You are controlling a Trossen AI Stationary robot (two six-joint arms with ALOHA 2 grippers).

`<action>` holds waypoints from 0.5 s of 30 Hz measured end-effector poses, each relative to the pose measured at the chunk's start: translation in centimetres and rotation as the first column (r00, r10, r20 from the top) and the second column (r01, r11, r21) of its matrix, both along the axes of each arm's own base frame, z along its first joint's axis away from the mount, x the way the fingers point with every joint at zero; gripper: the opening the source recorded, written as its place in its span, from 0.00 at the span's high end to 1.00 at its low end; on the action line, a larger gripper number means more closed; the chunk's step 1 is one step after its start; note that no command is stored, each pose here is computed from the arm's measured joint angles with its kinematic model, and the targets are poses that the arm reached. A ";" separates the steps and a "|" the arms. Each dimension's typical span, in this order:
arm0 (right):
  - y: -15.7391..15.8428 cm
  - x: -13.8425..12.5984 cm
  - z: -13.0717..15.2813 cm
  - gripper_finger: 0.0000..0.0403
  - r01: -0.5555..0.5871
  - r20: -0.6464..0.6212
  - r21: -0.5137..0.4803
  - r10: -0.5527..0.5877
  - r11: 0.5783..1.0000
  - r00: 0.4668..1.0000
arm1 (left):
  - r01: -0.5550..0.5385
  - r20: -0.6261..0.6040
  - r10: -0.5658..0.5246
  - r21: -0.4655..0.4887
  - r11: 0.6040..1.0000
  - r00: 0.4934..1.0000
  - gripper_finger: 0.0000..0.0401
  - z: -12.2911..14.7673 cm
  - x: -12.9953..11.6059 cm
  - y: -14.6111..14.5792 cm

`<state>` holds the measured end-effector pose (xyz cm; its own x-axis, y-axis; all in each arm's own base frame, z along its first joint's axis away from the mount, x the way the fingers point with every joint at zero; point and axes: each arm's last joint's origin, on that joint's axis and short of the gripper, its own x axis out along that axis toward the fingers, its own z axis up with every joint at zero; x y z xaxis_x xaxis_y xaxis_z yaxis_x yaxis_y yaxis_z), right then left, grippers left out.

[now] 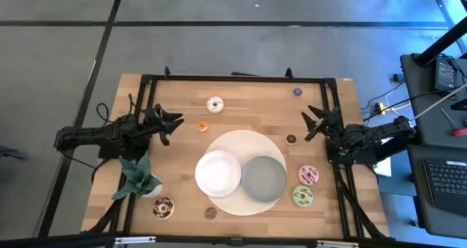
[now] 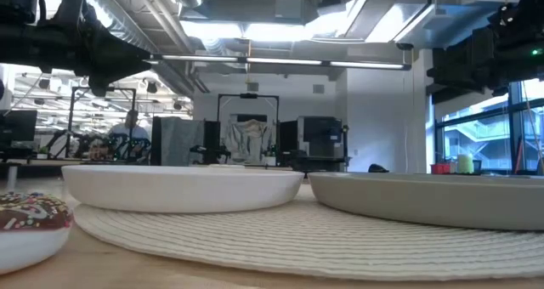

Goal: Pick & Place donuts

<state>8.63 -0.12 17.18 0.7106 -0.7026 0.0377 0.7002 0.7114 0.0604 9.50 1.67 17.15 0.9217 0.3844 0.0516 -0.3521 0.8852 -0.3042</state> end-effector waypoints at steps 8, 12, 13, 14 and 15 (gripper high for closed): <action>0.0 0.0 0.0 0.49 0.011 0.000 0.001 -0.011 1.000 1.000 | 0.000 0.000 0.000 0.000 1.000 1.000 0.68 0.0 0.0 0.0; -0.1 0.0 0.0 0.49 0.022 -0.025 -0.022 -0.023 1.000 0.999 | 0.000 0.000 0.000 0.000 1.000 1.000 0.68 0.0 0.0 0.0; -0.1 0.0 0.0 0.49 0.030 -0.050 -0.045 -0.032 0.999 0.998 | 0.000 0.000 0.000 0.000 1.000 1.000 0.68 0.0 0.0 0.0; -0.1 0.0 -0.1 0.49 0.031 -0.080 -0.074 -0.037 0.997 0.996 | 0.000 0.000 0.000 0.000 1.000 1.000 0.68 0.0 0.0 0.0; -0.1 -0.1 -0.1 0.49 0.031 -0.107 -0.101 -0.042 0.994 0.993 | 0.000 0.000 0.000 0.000 1.000 1.000 0.68 0.0 0.0 0.0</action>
